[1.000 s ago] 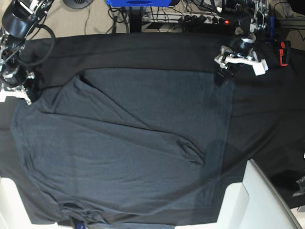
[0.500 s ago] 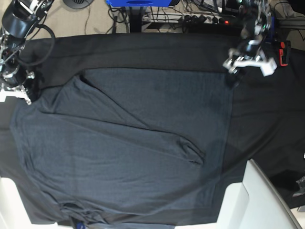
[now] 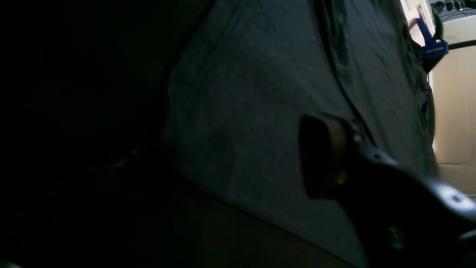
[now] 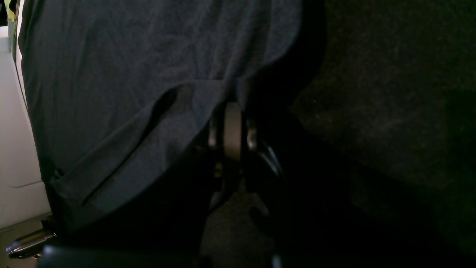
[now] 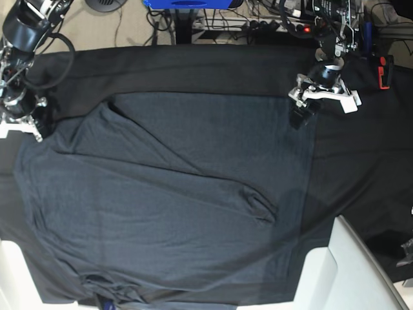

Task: Fold the T-shirt properly
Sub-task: 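Grasp the shirt edge with the left gripper, right gripper holding its corner, then pull the grasped edge with both grippers toward the hem, folding the shirt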

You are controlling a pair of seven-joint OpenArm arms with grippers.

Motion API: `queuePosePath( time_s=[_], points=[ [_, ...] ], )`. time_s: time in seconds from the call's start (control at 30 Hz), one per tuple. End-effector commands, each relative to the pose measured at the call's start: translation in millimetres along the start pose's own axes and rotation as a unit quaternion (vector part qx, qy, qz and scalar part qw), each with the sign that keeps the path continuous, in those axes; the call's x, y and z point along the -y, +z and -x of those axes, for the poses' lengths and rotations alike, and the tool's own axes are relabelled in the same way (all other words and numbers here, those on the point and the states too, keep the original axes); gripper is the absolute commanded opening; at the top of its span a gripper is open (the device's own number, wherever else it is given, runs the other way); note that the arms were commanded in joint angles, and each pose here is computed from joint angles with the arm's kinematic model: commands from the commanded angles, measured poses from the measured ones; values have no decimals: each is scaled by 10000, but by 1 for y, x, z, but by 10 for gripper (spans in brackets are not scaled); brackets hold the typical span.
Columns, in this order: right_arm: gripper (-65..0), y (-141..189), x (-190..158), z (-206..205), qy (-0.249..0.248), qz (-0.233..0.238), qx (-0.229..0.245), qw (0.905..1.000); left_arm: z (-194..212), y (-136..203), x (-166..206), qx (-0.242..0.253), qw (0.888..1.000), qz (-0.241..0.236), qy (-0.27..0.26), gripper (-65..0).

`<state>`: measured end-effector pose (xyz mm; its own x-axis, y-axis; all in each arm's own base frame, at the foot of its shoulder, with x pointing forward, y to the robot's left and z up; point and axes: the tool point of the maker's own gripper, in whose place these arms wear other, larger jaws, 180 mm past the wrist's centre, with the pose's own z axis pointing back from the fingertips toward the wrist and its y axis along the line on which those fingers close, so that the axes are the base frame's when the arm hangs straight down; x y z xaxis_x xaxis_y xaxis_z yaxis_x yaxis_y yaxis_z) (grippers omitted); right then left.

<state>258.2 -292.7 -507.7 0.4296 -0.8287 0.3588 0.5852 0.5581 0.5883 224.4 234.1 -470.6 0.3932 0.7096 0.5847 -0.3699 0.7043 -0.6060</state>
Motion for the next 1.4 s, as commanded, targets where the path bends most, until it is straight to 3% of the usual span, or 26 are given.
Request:
queuePosePath(
  time_s=[0.0, 0.13, 0.17, 0.47, 0.67, 1.0, 1.1, 1.23, 1.37],
  points=[
    [-636, 2, 8, 5, 107, 200, -202, 9995, -5, -2, 4, 36, 10000, 49, -32, -290],
    [-636, 1, 7, 4, 108, 187, -193, 9996, -7, -11, 5, 44, 10000, 48, 31, -607],
    [-636, 1, 7, 4, 108, 187, -193, 9996, -10, -14, 6, 69, 9999, 69, 31, -650],
    [-636, 0, 1, 5, -38, 307, -464, 9984, -26, -24, 49, -293, 9979, 547, -209, -650],
    [-636, 16, -4, -26, -404, 784, -138, 9960, -43, -23, 56, -215, 9993, 264, -152, -650],
    [-636, 28, -19, -45, -715, 935, -105, 9930, -48, -27, 63, -216, 9990, 349, -150, -650],
    [-636, 26, -24, -45, -832, 931, -185, 9920, -46, -31, 70, -422, 9981, 425, -147, -650],
    [-636, 18, -42, -43, -620, 942, -337, 9931, -68, -32, 72, -360, 9970, 560, 396, -650],
    [-636, 9, -56, -41, -647, 1081, -433, 9911, -93, -35, 78, -205, 9964, 661, 490, -650]
  ],
)
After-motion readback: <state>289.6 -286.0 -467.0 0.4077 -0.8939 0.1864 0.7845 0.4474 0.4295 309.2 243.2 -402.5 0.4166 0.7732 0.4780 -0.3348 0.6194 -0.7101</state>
